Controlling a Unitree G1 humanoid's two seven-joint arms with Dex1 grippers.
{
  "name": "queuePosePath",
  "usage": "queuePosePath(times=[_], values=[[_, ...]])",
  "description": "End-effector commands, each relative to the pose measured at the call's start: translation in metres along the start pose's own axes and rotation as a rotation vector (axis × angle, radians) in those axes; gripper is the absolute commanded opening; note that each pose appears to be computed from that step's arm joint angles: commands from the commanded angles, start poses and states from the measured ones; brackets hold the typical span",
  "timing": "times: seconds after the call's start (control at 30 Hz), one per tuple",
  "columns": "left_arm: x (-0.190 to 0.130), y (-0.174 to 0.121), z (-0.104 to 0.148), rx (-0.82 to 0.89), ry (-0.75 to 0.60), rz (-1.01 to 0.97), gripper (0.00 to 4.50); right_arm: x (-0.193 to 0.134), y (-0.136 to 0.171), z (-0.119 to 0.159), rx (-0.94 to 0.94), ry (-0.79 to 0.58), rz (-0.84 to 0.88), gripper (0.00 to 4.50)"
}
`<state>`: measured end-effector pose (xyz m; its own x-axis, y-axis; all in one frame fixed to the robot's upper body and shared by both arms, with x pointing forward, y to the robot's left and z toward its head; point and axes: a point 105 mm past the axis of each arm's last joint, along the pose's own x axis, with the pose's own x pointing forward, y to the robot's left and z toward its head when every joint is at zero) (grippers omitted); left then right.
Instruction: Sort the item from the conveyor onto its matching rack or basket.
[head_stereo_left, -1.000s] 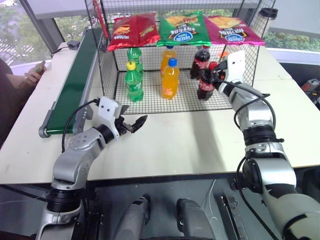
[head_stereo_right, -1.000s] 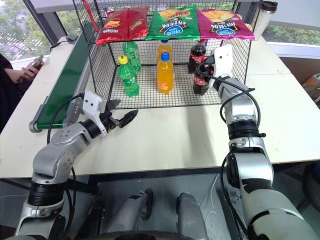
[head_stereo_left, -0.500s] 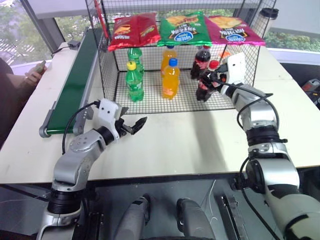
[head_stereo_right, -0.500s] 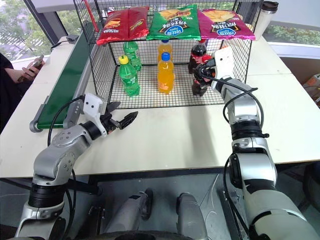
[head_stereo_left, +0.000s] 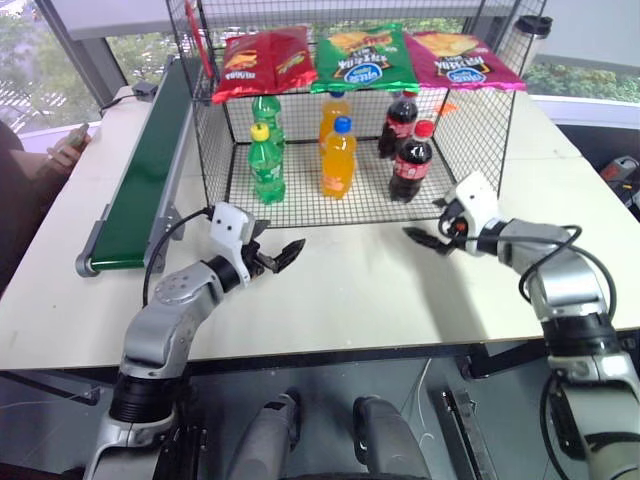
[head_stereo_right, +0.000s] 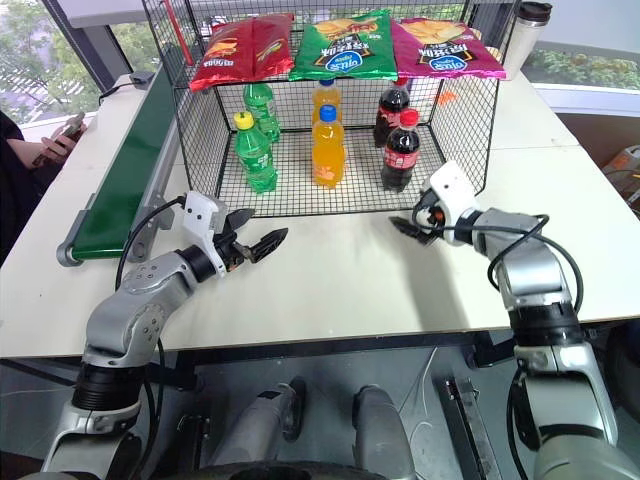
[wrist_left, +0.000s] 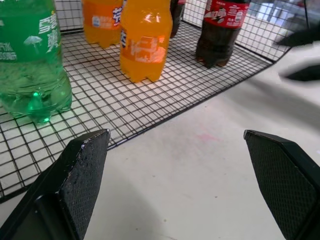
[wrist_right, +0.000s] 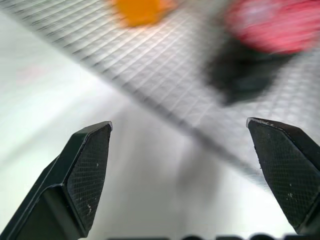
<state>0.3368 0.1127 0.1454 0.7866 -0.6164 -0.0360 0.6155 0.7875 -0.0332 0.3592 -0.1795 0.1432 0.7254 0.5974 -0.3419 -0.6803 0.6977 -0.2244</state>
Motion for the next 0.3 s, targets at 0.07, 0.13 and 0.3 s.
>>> queuePosePath(times=[0.07, 0.13, 0.3], values=[[0.009, -0.005, 0.002, 0.006, -0.027, -0.006, 4.5, 0.001, 0.047, 0.023, 0.018, -0.103, 0.17, 4.46], [0.01, -0.008, -0.002, 0.001, -0.021, -0.006, 4.5, 0.002, 0.055, 0.026, 0.04, -0.116, 0.185, 4.46], [0.011, -0.009, -0.008, 0.013, -0.009, 0.007, 4.5, 0.005, 0.06, 0.024, 0.052, -0.113, 0.183, 4.46]])
